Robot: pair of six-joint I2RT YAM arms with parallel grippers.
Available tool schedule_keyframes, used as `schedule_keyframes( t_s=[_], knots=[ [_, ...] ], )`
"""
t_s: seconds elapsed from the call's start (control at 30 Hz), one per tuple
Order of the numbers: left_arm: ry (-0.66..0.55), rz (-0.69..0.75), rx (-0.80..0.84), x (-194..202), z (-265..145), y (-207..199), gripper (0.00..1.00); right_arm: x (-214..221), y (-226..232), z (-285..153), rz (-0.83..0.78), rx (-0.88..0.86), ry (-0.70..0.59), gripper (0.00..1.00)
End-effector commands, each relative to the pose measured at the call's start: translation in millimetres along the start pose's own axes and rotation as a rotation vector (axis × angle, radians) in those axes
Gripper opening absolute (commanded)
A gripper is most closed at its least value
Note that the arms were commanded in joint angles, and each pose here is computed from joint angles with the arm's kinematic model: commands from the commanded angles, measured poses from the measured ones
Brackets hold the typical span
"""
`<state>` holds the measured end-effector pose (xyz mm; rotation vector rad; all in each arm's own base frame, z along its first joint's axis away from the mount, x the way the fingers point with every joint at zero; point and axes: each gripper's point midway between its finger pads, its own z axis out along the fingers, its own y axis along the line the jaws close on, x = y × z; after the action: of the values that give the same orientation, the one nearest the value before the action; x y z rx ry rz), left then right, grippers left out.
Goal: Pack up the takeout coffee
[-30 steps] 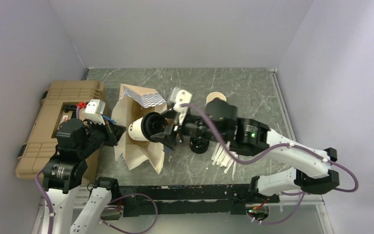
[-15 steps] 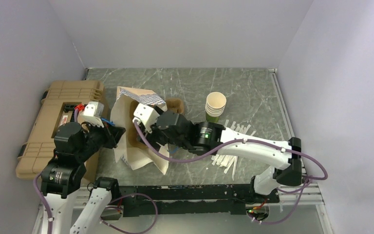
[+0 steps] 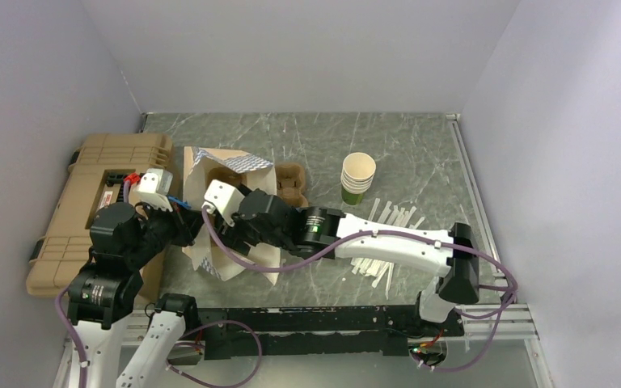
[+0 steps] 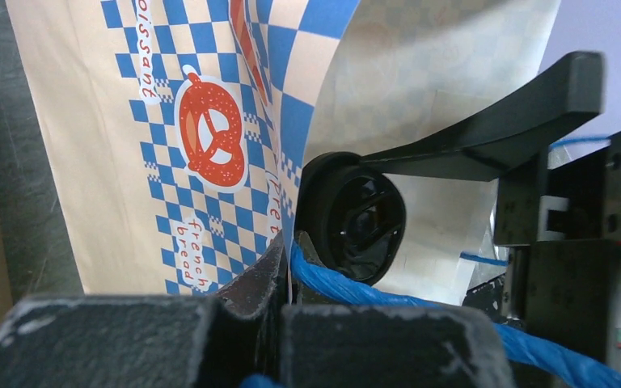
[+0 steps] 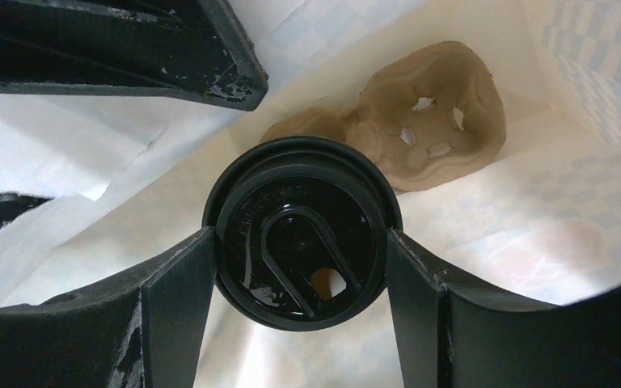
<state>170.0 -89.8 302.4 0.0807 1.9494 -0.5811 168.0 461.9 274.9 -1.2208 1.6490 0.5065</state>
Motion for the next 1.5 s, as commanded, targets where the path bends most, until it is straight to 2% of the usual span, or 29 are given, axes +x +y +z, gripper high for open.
schedule_keyframes(
  t_s=[0.0,0.43,0.8,1.2,1.47],
  knots=[
    [-0.051,0.028,0.022,-14,-5,-7,0.00,-12,9,13,0.026,-0.023,-0.060,0.31],
    [-0.034,0.022,0.034,-10,-2,-8,0.00,38,2,53,0.044,0.013,0.002,0.30],
    [-0.008,0.018,0.058,-5,1,-11,0.00,52,-18,73,0.074,0.093,-0.062,0.28],
    [0.014,0.002,0.043,4,3,-6,0.00,48,-58,47,0.045,0.290,-0.112,0.27],
    [0.021,-0.041,0.005,8,5,0,0.00,36,-64,23,0.043,0.290,-0.159,0.27]
  ],
)
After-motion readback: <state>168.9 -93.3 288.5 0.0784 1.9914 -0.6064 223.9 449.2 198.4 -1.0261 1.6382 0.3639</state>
